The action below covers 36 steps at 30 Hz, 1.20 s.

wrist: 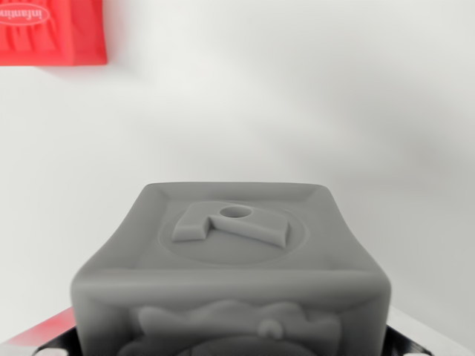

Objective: Destack cube

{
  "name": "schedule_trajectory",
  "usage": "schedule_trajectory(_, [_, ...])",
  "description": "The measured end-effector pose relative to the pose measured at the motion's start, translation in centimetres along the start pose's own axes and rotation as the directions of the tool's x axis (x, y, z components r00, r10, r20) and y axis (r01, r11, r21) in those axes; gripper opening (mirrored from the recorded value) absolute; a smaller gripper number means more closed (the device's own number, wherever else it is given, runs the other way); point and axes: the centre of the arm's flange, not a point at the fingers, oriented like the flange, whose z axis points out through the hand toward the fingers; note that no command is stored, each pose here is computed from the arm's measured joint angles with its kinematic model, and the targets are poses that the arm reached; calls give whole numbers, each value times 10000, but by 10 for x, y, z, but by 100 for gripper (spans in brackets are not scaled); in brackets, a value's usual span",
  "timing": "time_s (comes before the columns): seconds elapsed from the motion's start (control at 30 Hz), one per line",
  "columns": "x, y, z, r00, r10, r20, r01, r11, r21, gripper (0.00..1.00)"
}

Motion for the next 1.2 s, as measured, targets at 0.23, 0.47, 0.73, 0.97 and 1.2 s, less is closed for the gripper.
schedule_trajectory(0.23, [3,14,4,10000,-5,-5,5,10000,0,0])
schedule_trajectory(0.47, [5,26,8,10000,-5,-1,5,10000,2,0])
schedule_trajectory(0.73, [7,41,11,10000,-5,-8,5,10000,6,0])
schedule_trajectory(0.97, [10,54,16,10000,-8,-7,8,10000,9,0])
schedule_trajectory(1.2, [12,67,19,10000,-6,-9,6,10000,10,0])
